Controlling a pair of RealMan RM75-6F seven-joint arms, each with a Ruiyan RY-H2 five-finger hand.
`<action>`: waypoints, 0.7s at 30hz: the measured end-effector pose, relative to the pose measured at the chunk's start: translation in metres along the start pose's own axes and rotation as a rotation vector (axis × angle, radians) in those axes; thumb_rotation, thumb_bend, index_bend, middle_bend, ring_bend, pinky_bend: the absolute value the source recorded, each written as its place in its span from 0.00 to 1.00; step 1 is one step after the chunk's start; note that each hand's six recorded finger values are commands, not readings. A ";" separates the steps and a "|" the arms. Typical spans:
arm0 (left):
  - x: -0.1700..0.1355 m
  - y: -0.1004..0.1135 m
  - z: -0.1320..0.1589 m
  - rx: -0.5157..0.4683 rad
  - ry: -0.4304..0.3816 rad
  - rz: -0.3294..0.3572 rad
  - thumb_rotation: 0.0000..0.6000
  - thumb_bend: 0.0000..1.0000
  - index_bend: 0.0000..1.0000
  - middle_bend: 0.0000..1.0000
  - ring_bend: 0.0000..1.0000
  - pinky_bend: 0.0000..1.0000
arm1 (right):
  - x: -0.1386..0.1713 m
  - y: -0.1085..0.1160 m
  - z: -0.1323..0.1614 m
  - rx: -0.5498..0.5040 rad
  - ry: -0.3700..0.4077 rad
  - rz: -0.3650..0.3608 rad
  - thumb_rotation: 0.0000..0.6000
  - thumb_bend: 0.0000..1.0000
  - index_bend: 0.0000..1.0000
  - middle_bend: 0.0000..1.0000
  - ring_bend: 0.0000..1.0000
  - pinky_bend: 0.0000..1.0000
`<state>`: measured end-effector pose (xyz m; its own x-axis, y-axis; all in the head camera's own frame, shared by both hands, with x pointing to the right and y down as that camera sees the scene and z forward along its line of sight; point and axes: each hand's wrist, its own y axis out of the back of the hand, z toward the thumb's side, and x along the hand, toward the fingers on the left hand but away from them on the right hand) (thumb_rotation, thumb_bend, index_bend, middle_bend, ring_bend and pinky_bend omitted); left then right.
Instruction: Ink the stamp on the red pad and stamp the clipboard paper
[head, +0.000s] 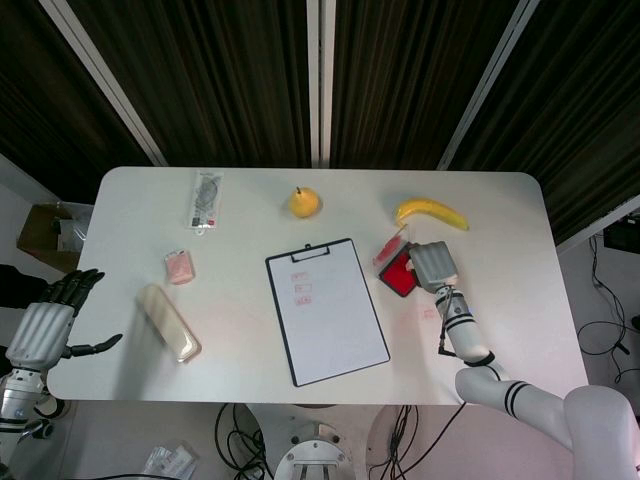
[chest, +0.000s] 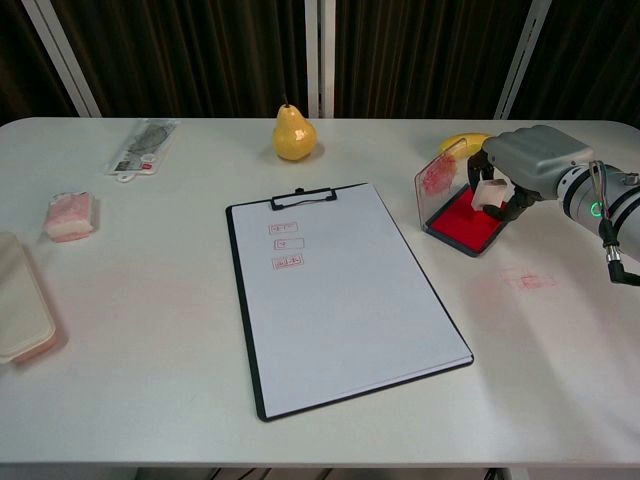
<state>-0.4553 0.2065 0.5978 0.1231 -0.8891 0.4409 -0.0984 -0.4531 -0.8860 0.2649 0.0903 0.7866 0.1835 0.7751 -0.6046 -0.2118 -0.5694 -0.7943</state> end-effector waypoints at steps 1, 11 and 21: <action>0.000 0.000 0.000 0.000 0.000 0.000 0.50 0.11 0.10 0.10 0.09 0.19 | 0.000 -0.001 0.000 0.000 -0.001 0.002 1.00 0.38 0.64 0.58 0.82 0.90; 0.000 0.001 0.000 0.000 0.000 0.003 0.50 0.11 0.10 0.10 0.09 0.18 | 0.000 0.013 -0.002 -0.044 -0.002 -0.046 1.00 0.38 0.64 0.59 0.82 0.90; -0.001 0.001 0.003 -0.006 -0.006 0.010 0.50 0.11 0.10 0.10 0.09 0.19 | 0.015 0.045 0.001 -0.089 0.029 -0.113 1.00 0.38 0.65 0.59 0.82 0.90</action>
<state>-0.4522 0.2071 0.5957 0.1279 -0.8930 0.4316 -0.1059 -0.4450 -0.8893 0.2571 0.0761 0.7417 0.2291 0.8280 -0.5118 -0.1023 -0.5023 -0.8586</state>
